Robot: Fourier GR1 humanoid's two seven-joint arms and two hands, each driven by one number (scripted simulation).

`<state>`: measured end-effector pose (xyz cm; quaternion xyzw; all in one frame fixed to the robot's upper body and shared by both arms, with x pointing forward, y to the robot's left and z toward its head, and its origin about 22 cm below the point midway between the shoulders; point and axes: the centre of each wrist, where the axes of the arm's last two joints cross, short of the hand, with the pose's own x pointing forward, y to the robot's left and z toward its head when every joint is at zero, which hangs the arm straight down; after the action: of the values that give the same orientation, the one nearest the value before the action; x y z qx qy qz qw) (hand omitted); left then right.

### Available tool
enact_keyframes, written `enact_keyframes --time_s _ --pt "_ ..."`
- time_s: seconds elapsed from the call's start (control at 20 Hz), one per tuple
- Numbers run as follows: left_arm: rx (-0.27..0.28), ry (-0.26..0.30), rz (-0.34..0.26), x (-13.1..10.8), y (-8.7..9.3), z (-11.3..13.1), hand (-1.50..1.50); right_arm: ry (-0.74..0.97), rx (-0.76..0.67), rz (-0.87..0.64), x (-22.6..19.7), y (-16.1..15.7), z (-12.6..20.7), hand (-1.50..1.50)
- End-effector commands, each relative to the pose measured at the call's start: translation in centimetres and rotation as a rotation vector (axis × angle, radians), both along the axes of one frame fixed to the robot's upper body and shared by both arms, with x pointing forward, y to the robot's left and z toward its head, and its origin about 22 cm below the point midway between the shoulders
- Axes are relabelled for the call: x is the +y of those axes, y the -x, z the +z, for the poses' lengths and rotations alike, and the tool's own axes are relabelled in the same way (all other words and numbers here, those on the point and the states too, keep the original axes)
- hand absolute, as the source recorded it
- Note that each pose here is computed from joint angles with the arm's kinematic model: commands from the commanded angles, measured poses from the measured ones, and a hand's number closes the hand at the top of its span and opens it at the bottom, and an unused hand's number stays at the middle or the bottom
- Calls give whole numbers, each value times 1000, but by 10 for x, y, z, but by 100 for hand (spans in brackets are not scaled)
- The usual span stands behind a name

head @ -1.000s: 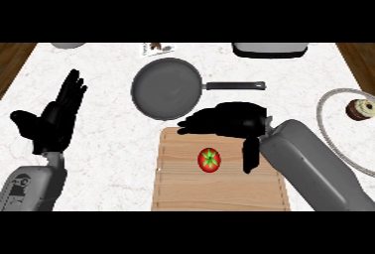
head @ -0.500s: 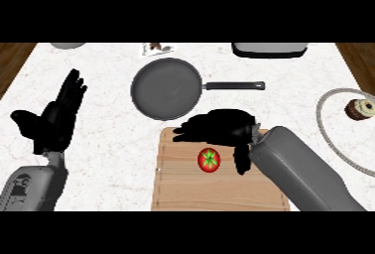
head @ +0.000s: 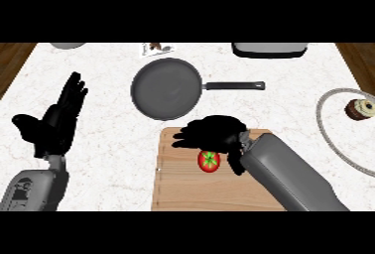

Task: Pick the tomato from the cutting board and place it in the pan

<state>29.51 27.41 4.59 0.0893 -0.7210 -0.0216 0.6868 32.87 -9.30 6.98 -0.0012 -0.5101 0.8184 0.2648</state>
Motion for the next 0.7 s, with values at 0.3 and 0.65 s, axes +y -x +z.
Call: enact_keyframes --time_s 0.3,0.65 --pt "15 -17 -19 -9 -11 -15 0 52 -21 21 4 -2 -22 -150" --pt "0 -7 -9 -10 -4 18 0 117 -19 25 25 -5 -52 -150"
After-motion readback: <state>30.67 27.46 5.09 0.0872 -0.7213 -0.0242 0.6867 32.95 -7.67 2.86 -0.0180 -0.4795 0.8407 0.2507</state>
